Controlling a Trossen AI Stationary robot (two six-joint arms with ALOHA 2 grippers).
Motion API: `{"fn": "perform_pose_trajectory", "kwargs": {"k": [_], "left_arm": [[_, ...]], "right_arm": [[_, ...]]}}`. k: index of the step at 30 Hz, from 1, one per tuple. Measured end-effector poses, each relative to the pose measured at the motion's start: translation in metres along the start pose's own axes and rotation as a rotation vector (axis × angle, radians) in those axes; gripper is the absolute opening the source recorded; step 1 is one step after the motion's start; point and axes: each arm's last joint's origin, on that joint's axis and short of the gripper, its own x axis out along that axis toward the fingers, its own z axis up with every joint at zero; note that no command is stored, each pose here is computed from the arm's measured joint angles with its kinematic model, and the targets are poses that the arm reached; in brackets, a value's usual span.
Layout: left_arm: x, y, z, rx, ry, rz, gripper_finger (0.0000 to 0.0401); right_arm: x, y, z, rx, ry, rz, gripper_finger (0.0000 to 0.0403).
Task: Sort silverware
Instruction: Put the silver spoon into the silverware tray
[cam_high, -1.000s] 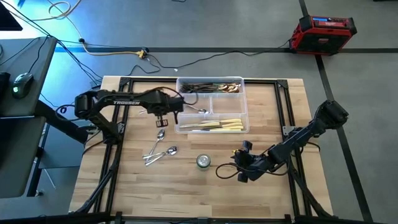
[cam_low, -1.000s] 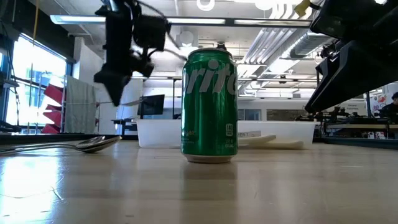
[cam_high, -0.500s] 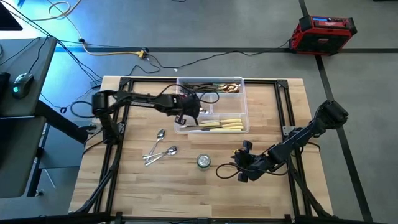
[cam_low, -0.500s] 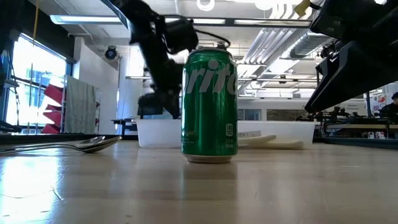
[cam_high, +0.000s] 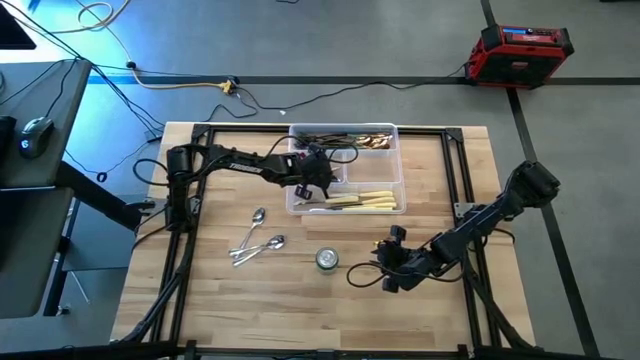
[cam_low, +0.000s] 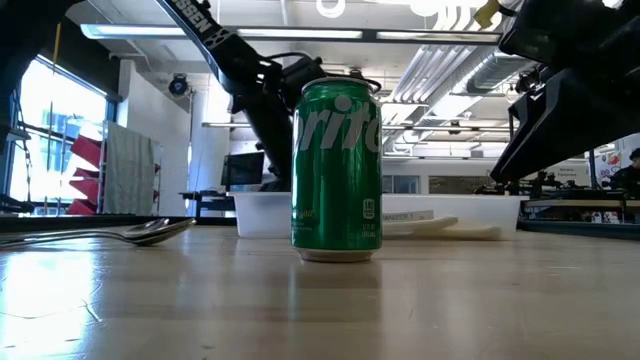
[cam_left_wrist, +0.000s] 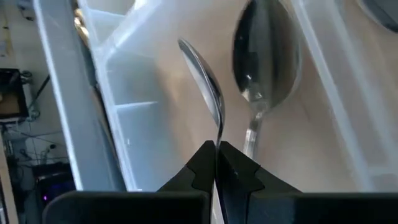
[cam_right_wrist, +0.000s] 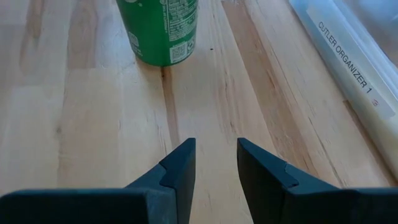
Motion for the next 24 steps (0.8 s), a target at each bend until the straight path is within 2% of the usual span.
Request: {"fn": "perform_pose_trajectory", "kwargs": {"k": [6, 13, 24], "left_arm": [[-0.003, 0.000, 0.005, 0.095, 0.057, 0.084, 0.0001], [-0.013, -0.006, 0.020, 0.314, 0.122, 0.199, 0.0000], [-0.025, -0.003, 0.044, 0.550, 0.059, 0.355, 0.0000]], "right_arm": [[0.000, 0.000, 0.000, 0.001, 0.000, 0.001, 0.0103], [0.000, 0.000, 0.000, 0.000, 0.002, 0.002, 0.0103], [0.000, 0.000, 0.000, -0.001, 0.000, -0.001, 0.0103]]}}
